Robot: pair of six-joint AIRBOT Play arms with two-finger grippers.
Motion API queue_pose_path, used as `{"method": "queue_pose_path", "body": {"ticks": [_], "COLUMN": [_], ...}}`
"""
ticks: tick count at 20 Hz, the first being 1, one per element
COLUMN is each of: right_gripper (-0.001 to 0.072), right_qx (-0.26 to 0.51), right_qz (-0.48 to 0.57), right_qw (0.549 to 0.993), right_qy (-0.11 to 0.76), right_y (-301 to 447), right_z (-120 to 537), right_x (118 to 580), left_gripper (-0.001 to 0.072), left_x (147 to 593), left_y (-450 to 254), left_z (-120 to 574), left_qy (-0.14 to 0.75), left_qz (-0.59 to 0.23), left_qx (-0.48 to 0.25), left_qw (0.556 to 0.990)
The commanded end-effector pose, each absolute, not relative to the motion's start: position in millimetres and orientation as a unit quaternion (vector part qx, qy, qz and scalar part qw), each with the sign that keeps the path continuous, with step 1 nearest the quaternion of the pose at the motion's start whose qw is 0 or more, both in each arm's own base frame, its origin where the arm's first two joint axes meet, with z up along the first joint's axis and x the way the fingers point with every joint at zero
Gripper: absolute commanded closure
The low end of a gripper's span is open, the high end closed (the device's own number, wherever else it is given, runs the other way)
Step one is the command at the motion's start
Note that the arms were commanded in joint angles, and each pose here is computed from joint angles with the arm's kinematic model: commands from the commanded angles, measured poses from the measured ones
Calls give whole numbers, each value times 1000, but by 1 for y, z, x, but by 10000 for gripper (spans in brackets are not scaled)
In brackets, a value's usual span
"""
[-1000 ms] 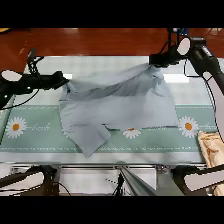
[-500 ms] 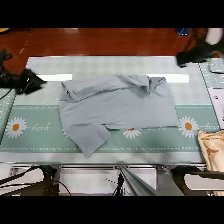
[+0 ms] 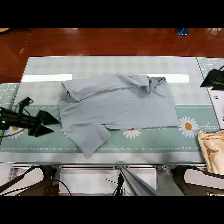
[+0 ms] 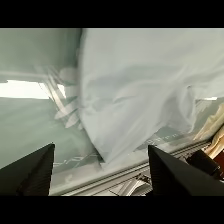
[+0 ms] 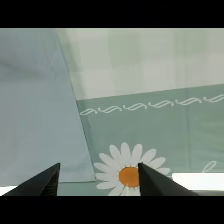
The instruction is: Fold the shirts.
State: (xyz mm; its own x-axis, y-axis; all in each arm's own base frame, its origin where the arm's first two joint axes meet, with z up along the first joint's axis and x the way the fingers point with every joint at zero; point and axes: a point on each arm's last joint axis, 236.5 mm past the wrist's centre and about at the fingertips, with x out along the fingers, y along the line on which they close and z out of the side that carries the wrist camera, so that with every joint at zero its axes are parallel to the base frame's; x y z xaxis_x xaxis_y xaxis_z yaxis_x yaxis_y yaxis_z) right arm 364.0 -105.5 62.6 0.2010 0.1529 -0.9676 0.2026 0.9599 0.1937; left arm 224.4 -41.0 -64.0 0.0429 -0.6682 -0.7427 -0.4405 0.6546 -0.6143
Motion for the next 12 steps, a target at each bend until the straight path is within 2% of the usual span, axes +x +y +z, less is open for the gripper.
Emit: {"method": "queue_pose_path", "body": {"ticks": [1, 6, 7, 8, 10, 11, 12], "right_gripper": [171, 172, 172, 172, 172, 172, 172], "right_qx": [203, 219, 223, 225, 229, 229, 224], "right_qz": [0, 11, 18, 22, 26, 26, 24], "right_qw": [756, 756, 758, 758, 759, 758, 756], "right_qy": [623, 617, 613, 612, 609, 610, 614], "right_y": [-106, -100, -97, -95, -92, -92, -94], "right_z": [49, 42, 43, 44, 46, 45, 44], "right_x": [350, 352, 354, 355, 356, 355, 353], "left_gripper": [49, 63, 115, 239, 358, 580, 689], "left_x": [215, 259, 269, 276, 276, 271, 267], "left_y": [-49, -67, -75, -86, -111, -119, -124], "left_z": [-88, -97, -97, -98, -103, -106, -106], "left_qy": [679, 632, 620, 615, 626, 636, 641], "left_qz": [-77, -63, -64, -68, -85, -94, -112], "left_qx": [-419, -436, -443, -448, -446, -436, -422], "left_qw": [598, 638, 644, 645, 634, 629, 631]}}
